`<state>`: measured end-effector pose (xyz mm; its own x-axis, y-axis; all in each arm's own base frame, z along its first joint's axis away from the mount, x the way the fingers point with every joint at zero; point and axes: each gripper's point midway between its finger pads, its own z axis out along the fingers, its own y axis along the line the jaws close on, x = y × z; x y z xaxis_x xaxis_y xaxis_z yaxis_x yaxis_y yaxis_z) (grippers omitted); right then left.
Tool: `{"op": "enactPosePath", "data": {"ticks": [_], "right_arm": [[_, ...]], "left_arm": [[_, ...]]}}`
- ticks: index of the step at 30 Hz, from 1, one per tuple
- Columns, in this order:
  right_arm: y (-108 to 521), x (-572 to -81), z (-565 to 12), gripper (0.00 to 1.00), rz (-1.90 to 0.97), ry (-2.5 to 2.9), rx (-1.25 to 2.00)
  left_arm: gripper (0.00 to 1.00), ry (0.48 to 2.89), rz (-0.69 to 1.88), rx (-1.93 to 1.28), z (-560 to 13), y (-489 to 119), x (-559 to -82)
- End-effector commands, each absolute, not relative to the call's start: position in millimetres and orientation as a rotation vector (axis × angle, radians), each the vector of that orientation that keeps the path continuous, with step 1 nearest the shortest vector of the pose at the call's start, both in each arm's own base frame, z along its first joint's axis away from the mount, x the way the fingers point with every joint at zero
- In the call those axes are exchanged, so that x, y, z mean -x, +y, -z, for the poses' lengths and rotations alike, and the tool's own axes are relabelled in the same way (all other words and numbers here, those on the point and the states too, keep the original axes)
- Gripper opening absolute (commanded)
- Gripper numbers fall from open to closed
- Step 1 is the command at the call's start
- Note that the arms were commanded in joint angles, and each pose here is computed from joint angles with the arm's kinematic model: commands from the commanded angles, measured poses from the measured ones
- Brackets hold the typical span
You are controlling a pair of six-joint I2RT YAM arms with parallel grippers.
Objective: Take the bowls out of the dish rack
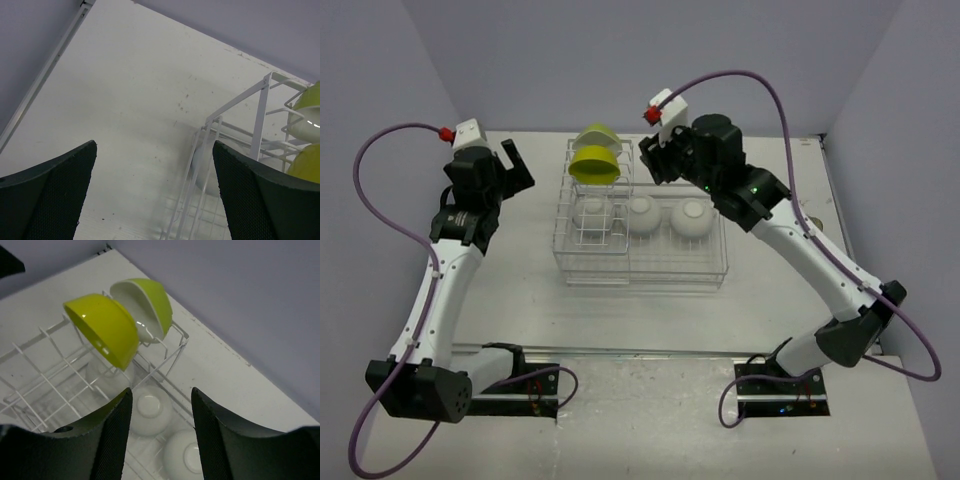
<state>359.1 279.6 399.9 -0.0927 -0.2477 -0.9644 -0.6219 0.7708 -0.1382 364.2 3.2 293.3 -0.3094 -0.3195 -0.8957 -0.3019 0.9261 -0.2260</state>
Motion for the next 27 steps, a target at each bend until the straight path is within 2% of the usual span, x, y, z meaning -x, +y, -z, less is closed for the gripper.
{"op": "enactPosePath", "data": {"ticks": [1,5,16,27], "right_arm": [[283.0,-369.9,-421.4,0.52,-0.177,1.493,0.722],[300.1,-367.7,-429.6,0.51,-0.163,1.418,0.741],[354.0,-346.7,-402.1,0.5,-0.16,1.356,0.877],[384.8,-346.5,-380.3,0.49,-0.142,1.307,0.933]], "left_arm": [[0.97,1.86,0.05,0.482,-308.7,4.2,-357.5],[0.97,1.837,0.059,0.484,-302.4,4.5,-352.8],[0.97,1.795,0.082,0.533,-293.3,5.8,-352.0],[0.97,1.746,0.105,0.552,-289.3,6.5,-348.4]]}}
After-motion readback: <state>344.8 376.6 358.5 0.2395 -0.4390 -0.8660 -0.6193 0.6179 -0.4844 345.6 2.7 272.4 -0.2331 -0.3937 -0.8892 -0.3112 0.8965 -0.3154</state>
